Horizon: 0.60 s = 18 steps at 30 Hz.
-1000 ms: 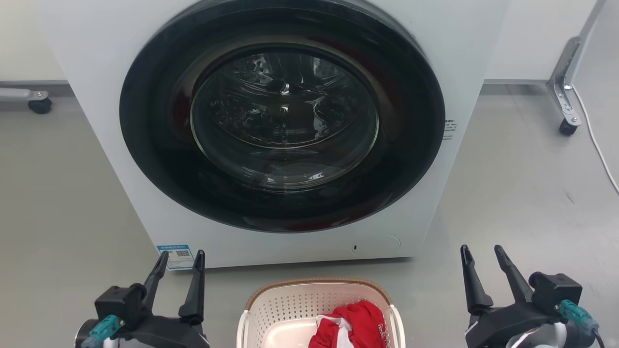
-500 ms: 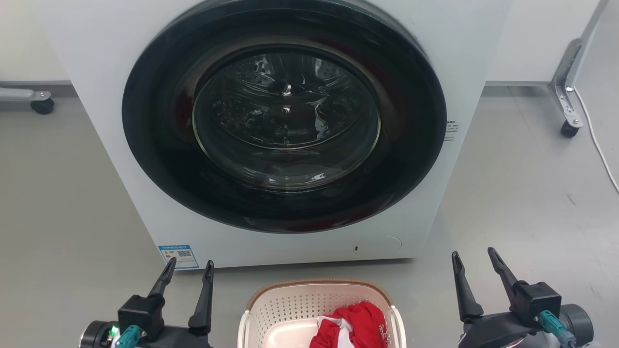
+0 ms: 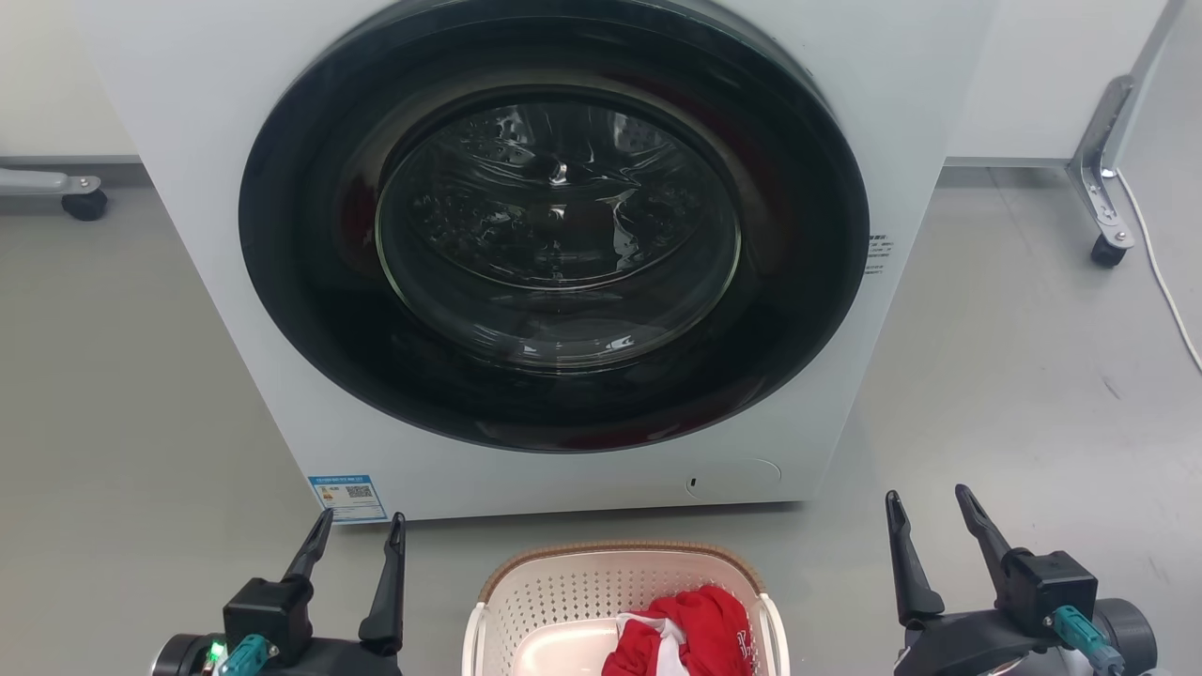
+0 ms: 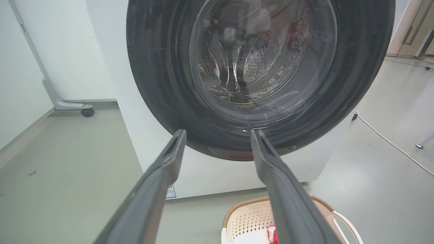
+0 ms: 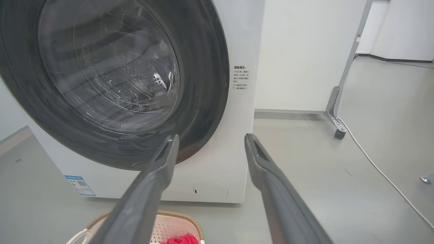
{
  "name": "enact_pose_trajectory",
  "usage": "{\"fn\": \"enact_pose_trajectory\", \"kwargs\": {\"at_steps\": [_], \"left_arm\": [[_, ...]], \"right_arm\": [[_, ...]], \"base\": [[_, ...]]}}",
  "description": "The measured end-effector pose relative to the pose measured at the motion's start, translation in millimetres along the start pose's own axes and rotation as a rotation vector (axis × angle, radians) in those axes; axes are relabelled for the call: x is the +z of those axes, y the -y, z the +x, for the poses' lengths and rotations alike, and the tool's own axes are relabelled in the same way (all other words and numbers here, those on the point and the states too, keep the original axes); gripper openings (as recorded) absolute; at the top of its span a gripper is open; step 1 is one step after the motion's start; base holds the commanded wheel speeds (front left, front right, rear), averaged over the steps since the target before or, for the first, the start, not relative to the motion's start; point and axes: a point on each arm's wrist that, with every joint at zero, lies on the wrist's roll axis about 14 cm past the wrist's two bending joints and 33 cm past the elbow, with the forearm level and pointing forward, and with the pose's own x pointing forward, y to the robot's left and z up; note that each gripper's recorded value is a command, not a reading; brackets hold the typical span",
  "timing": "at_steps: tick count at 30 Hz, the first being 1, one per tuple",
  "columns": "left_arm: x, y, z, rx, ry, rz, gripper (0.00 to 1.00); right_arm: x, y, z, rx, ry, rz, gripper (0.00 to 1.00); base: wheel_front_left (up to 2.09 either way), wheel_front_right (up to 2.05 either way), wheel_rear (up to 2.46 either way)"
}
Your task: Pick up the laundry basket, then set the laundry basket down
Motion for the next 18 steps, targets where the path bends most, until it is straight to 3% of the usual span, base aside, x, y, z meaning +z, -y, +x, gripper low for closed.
{"fn": "enact_pose_trajectory", "kwargs": {"at_steps": [18], "left_arm": [[-8, -6, -1, 0.031, -0.028, -0.022, 1.0]], "right_arm": [[-10, 2, -3, -0.015, -0.03, 0.037, 1.0]], "base": [[0.0, 0.0, 0.0]]}}
